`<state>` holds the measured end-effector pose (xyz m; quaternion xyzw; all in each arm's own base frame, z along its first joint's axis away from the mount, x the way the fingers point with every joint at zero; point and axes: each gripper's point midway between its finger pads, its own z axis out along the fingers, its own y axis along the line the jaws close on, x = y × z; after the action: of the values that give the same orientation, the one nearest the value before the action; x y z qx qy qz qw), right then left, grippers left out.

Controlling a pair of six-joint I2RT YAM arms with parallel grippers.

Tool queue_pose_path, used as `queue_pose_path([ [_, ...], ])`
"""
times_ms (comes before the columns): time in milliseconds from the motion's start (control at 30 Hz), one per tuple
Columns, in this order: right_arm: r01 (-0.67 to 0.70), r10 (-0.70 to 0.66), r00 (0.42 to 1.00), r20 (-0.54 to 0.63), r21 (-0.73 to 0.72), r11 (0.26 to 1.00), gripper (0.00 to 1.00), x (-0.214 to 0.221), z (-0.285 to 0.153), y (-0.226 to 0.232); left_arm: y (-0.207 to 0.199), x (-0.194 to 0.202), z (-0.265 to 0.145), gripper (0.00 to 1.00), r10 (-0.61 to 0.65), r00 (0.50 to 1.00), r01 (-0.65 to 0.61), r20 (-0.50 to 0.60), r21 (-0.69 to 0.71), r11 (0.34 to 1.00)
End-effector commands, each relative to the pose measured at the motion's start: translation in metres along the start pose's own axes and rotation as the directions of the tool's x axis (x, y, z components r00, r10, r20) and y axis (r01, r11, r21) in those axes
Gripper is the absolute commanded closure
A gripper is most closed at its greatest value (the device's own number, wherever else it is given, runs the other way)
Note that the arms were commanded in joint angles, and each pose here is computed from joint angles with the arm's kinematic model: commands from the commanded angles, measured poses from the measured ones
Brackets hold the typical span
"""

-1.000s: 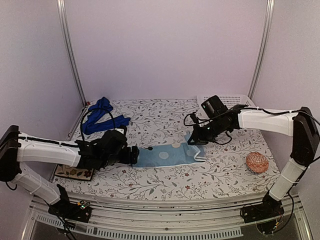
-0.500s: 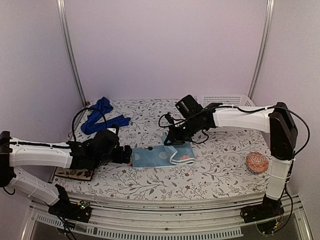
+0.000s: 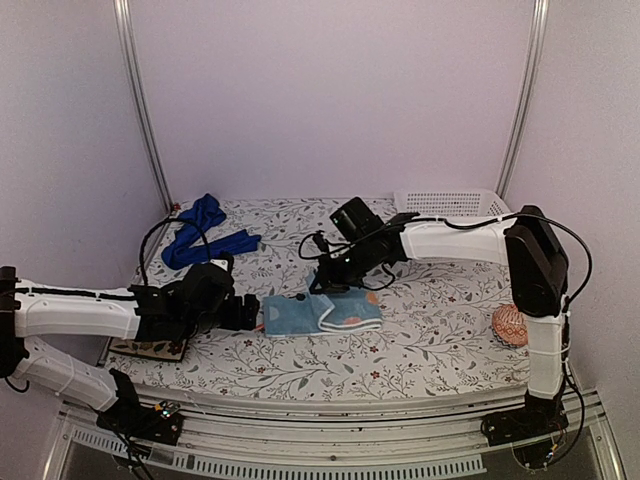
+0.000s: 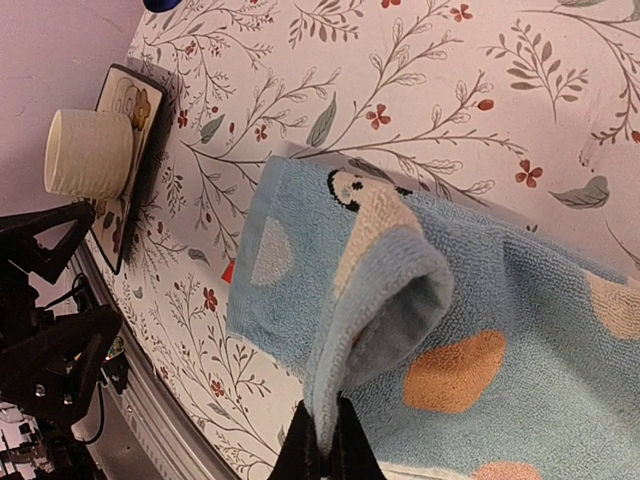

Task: Roll the towels
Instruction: Fold the towel at the center of the board.

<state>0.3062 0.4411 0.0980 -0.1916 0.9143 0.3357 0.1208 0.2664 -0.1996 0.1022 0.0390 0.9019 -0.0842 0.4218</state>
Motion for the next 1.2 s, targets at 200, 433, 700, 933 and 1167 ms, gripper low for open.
queue_pose_path([
  [200, 0.023, -0.022, 1.000, 0.019, -0.073, 0.997, 0.98, -0.014, 0.021, 0.031, 0.009, 0.001, -0.004, 0.03, -0.019, 1.000, 0.019, 0.009, -0.011, 1.000],
  [433, 0.021, -0.021, 1.000, 0.001, -0.080, 0.997, 0.98, -0.010, 0.034, 0.034, 0.010, 0.001, -0.005, 0.03, -0.018, 1.000, 0.018, 0.012, -0.015, 1.000],
  [700, 0.022, -0.022, 1.000, -0.006, -0.079, 0.997, 0.97, -0.008, 0.045, 0.035, 0.011, 0.004, -0.003, 0.03, -0.020, 1.000, 0.020, 0.009, -0.012, 1.000],
  [933, 0.024, -0.025, 1.000, -0.010, -0.105, 0.994, 0.96, -0.007, 0.055, 0.044, 0.012, 0.007, -0.003, 0.03, -0.021, 1.000, 0.021, 0.004, -0.012, 1.000],
  [1167, 0.025, -0.027, 1.000, -0.012, -0.122, 0.992, 0.86, -0.007, 0.062, 0.051, 0.014, 0.008, -0.004, 0.03, -0.028, 1.000, 0.029, 0.007, -0.011, 1.000],
])
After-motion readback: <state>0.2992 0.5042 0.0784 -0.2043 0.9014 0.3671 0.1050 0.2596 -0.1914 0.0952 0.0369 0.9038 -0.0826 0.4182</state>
